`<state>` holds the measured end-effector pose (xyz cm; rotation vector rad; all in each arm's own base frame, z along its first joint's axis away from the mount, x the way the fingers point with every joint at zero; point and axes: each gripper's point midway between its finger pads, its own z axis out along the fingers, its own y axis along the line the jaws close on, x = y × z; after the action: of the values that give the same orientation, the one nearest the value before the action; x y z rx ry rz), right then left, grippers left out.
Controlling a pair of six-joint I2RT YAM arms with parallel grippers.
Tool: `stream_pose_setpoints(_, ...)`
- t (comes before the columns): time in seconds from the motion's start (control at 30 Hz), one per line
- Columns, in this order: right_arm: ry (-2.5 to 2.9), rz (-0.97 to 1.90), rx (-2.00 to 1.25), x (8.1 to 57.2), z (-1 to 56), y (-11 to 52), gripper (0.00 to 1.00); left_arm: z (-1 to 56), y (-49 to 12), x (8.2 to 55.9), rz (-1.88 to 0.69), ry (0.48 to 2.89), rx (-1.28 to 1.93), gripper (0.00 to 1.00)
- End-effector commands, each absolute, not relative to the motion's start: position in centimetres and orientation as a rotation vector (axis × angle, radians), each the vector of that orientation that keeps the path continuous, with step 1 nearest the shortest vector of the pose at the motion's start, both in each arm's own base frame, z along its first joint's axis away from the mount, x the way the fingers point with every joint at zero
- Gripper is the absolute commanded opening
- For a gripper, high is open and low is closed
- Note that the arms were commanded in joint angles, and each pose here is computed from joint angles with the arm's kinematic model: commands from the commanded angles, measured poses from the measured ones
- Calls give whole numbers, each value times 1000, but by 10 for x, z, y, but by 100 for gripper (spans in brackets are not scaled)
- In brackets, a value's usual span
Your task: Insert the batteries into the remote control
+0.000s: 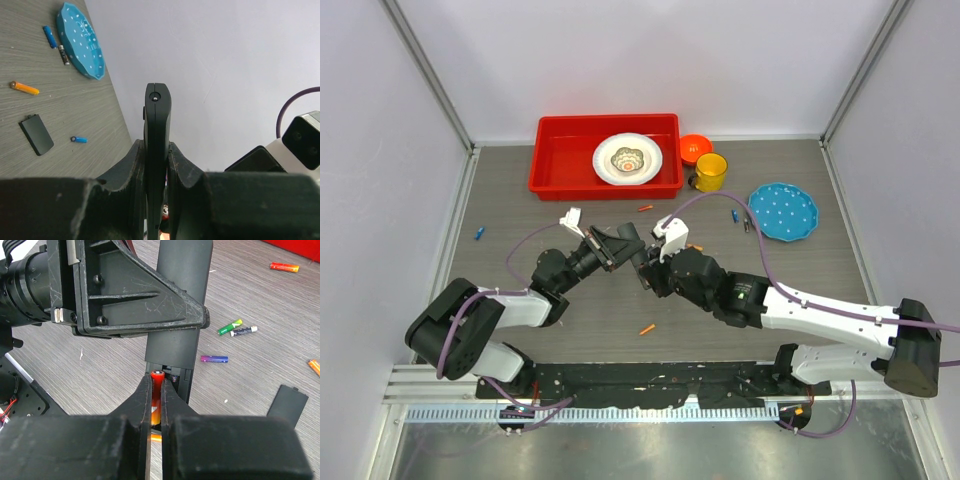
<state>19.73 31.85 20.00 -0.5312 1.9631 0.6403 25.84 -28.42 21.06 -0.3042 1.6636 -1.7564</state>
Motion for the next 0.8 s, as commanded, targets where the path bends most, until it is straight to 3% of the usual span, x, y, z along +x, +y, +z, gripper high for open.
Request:
stream_pose_setpoints(0.0,1975,661,-528,193,204,324,9,299,-275,247,-1867,1282,-146,0)
stream_pose_setpoints(0.37,1958,654,-490,198,217,322,25,294,-274,245,-1857,1294,-147,0)
stream_pose_setpoints(0.77,1937,662,-462,200,232,321,35,291,-273,245,-1849,1301,-148,0)
